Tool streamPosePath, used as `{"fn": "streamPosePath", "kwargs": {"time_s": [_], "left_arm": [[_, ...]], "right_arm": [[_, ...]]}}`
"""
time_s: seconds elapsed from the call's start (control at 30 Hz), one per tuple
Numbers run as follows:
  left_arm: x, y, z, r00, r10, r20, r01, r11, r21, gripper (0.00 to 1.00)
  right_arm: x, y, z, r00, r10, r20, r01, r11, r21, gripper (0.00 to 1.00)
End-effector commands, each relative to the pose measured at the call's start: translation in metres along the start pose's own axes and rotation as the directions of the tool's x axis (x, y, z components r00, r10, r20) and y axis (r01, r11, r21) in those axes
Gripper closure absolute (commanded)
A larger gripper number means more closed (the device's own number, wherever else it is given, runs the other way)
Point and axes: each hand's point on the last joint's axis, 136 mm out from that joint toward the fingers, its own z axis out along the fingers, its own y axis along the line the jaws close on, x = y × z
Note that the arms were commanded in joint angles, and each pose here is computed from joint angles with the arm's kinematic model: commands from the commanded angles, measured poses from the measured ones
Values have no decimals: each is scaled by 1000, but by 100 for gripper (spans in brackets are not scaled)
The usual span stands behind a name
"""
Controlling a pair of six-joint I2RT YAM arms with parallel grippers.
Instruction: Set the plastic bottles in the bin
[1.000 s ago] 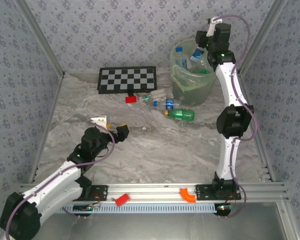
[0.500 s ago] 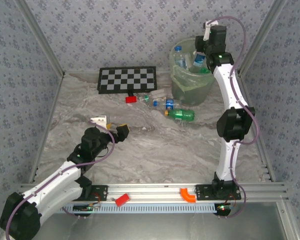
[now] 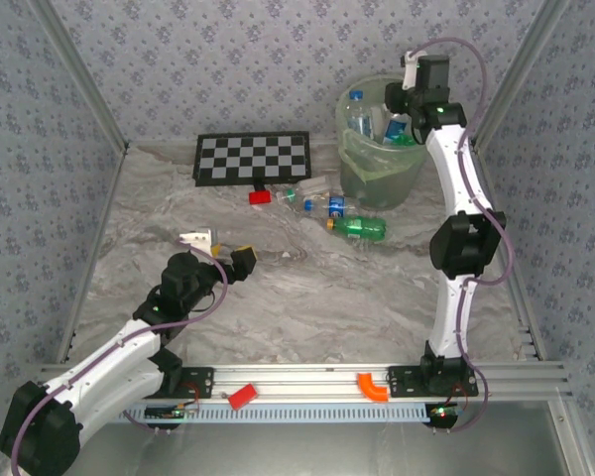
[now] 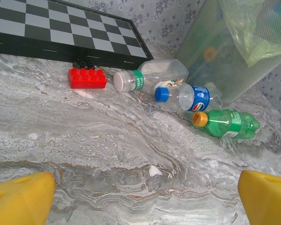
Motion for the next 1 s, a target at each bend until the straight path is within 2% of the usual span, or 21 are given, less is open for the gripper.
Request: {"fn": "streamPosePath", "kwargs": {"time_s": [0.0,0.1,0.2,0.23,0.43,0.47,0.5,0.53,0.7,0.97], "left_arm": [[-19,-12,-2,999,-3,50,1,1000,31,0],[-19,-12,-2,999,-3,48,1,1000,30,0],[-19,-11,-2,999,-1,49,0,1000,28,0],[-19,-11,-2,999,-1,49,0,1000,28,0],[-19,-11,-2,999,-3,47,1,1000,28,0],[-19,-12,-2,999,-2,47,1,1000,30,0],[-19,-12,-2,999,-4,48,2,1000,31,0],[-20,-12,-2,999,-4,48,3,1000,31,0],[-21,-13,-3,999,-6,50,4,999,35,0],[-23,-16,-6,998,-9,59,6,999,46,0]], "right_arm": [[26,15,13,996,9,-91,-14,998,-56,66],[41,15,19,990,14,-140,-21,999,-48,65],[44,15,20,989,13,-150,-20,999,-47,58],[40,14,18,990,12,-142,-18,999,-43,50],[5,13,-9,998,16,-55,-17,999,-34,28],[-3,13,-15,999,17,-36,-19,999,-32,21],[-10,14,-22,1000,23,-16,-23,999,-32,3],[-18,14,-29,1000,25,5,-25,999,-31,0],[-50,20,-64,994,29,101,-24,999,-48,0],[-55,39,-100,988,25,149,-10,995,-96,0]]}}
